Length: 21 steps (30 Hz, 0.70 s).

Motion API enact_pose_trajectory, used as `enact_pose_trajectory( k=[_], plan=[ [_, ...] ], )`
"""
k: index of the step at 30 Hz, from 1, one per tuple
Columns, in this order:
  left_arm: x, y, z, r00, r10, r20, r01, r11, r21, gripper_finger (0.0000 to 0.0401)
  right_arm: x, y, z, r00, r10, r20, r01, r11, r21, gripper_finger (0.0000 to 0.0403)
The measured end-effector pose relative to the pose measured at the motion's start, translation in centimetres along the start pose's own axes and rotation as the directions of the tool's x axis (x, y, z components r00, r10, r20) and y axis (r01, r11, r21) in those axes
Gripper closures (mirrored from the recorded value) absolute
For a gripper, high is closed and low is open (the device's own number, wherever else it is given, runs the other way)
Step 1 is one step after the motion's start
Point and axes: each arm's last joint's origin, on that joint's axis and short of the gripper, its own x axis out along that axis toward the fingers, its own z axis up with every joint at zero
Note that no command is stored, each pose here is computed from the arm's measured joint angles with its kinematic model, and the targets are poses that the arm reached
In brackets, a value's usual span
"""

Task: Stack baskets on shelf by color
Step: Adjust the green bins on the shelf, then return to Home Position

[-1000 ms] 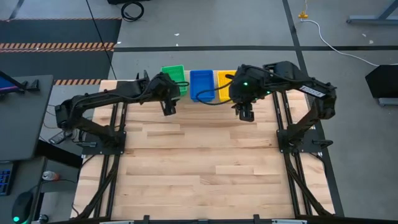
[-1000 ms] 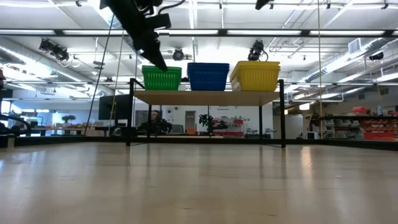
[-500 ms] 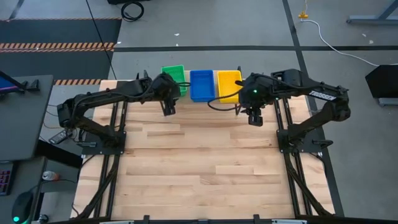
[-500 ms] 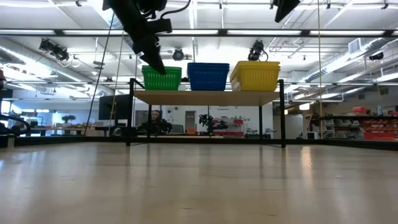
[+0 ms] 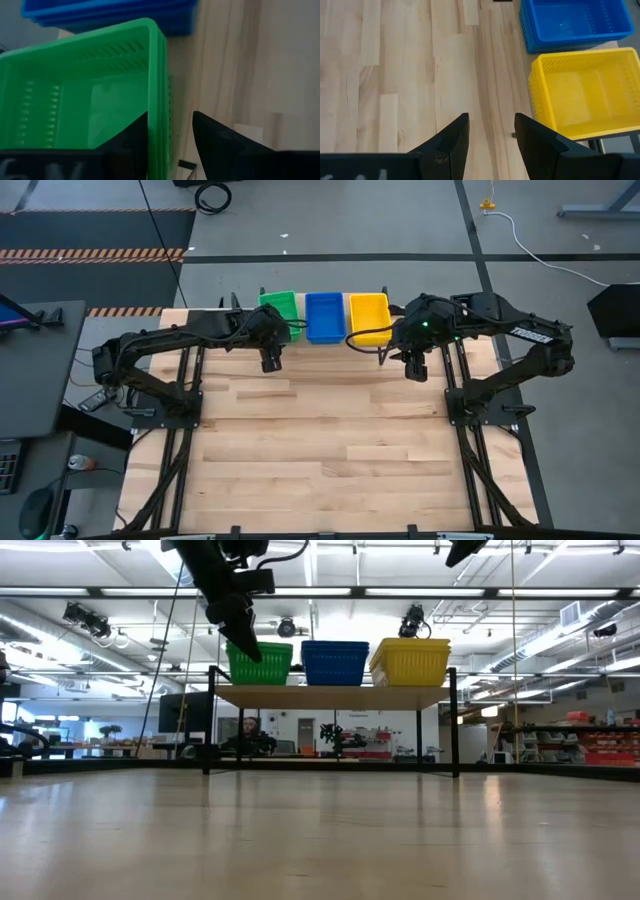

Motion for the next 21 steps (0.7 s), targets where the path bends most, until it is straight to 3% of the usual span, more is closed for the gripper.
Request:
enact_pose_trajectory(
  k=[8,21],
  plan=[
    [-0.3,-1.2,-0.2,0.999,-0.007,-0.050,0.008,0.999,0.034,0.0257,0.0,0.0,0.0,1.000,0.000,0.000,0.000,1.000,0.000,0.0238],
    [-0.3,-1.1,-0.5,0.995,0.038,-0.093,-0.036,0.999,0.026,0.0259,0.0,0.0,0.0,1.000,-0.001,0.002,0.001,1.000,0.004,0.0238]
  ],
)
